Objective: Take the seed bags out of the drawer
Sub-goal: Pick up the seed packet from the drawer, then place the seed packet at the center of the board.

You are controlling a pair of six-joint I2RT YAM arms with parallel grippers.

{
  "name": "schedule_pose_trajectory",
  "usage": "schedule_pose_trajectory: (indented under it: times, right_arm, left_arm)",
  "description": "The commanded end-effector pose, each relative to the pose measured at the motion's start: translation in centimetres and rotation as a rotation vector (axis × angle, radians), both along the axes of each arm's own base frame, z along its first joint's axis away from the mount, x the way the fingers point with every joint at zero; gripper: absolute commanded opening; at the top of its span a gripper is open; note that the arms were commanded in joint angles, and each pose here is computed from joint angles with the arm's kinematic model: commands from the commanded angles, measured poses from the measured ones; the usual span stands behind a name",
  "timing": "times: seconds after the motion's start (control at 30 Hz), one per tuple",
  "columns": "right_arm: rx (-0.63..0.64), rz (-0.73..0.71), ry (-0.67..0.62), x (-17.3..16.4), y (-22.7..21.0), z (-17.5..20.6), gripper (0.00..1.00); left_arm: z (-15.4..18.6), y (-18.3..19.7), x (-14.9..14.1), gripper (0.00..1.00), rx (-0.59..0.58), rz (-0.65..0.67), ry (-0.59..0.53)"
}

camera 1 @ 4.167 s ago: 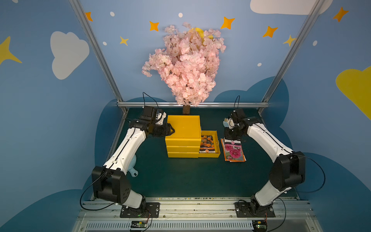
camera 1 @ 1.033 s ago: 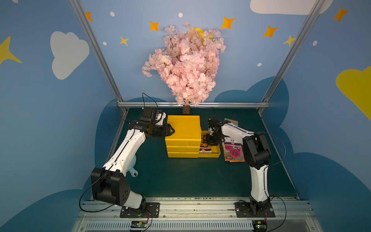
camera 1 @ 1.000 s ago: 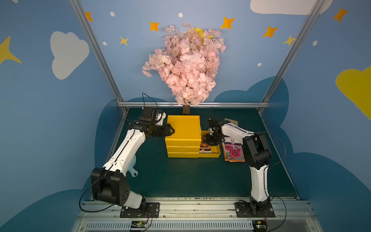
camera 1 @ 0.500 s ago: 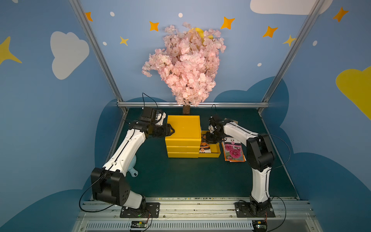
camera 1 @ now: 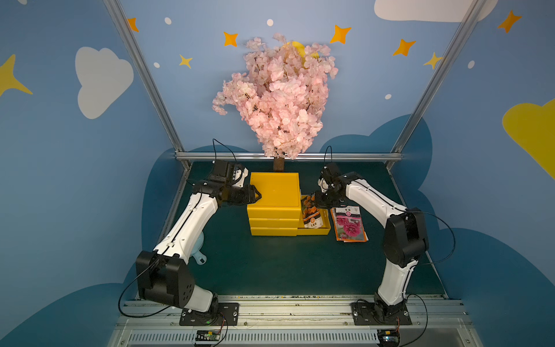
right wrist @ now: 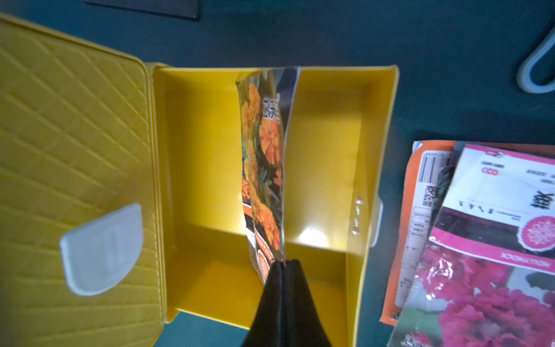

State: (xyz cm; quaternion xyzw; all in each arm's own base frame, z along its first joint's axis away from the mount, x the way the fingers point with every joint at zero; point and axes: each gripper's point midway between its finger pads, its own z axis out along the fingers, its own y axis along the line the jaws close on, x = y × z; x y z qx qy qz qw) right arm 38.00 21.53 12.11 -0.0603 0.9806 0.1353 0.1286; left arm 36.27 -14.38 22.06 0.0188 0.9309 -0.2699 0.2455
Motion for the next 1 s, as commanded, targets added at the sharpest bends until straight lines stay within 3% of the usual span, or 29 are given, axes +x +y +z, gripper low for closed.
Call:
schedule_pose_trajectory:
  times: [0.0,0.37,0.57,0.73,0.97]
  right_arm:
    - [-0.02,-0.003,-0.031,-0.7,-1.5,2.3,0.0]
    - [0.021,-0.073,-0.11,-2.0,-6.7,7.3,0.0]
    - [-0.034,-0.184,-0.164,-2.6,-12.0,8.7,0.0]
    - [-0.048,-0.234,-0.143,-3.0,-15.1,7.8,0.0]
    - [0.005,-0.25,0.002,-3.3,-16.0,3.2,0.0]
  left_arm:
    - [-3.8,-0.3,-2.5,0.6,0.041,-0.034,0.145]
    - [-3.7,-0.5,-2.4,0.6,0.029,-0.045,0.14]
    - [-3.4,-0.7,-2.3,0.6,0.021,-0.052,0.134]
    - [-3.2,-0.8,-2.2,0.6,0.014,-0.057,0.133]
    - [-3.2,-1.0,-2.1,0.6,0.005,-0.062,0.137]
